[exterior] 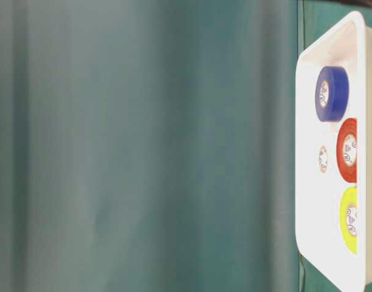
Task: Put the tape into the white case with the right arm.
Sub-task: 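Move the right gripper over the teal tape roll and lower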
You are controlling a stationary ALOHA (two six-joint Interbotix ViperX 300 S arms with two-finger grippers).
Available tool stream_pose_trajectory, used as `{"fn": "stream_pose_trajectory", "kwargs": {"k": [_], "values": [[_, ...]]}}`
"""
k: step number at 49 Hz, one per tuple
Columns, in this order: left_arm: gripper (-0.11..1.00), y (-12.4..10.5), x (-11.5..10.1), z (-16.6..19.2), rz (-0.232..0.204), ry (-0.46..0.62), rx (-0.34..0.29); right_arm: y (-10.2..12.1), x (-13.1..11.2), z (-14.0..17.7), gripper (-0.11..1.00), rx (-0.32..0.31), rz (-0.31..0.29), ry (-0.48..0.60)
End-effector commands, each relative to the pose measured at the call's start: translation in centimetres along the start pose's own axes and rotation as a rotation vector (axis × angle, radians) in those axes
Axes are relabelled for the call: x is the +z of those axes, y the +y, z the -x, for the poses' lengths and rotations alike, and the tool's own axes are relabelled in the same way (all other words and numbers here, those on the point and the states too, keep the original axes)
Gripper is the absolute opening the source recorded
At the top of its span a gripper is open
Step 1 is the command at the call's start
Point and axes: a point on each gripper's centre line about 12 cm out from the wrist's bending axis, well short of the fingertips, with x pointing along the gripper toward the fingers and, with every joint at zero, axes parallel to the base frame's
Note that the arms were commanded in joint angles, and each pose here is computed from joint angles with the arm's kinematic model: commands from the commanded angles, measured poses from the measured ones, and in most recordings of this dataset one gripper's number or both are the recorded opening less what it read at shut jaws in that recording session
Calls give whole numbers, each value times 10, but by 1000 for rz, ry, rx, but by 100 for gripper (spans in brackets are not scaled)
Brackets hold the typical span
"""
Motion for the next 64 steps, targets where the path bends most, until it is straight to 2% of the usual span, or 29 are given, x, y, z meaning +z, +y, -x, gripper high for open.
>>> {"fn": "stream_pose_trajectory", "kwargs": {"k": [1,16,33,55,59,64], "values": [[0,0,5,-1,2,-11,1,2,15,-8,59,9,9,-25],[0,0,5,-1,2,-11,1,0,15,-19,59,-6,8,8],[0,0,4,-1,2,-9,0,-4,4,-30,59,-81,17,133],[0,0,5,-1,0,-9,1,-1,6,-39,59,-83,25,150],[0,0,4,-1,2,-9,1,0,6,-39,52,-82,29,151],[0,0,4,-1,2,-9,0,3,8,-39,25,-73,33,143]]}}
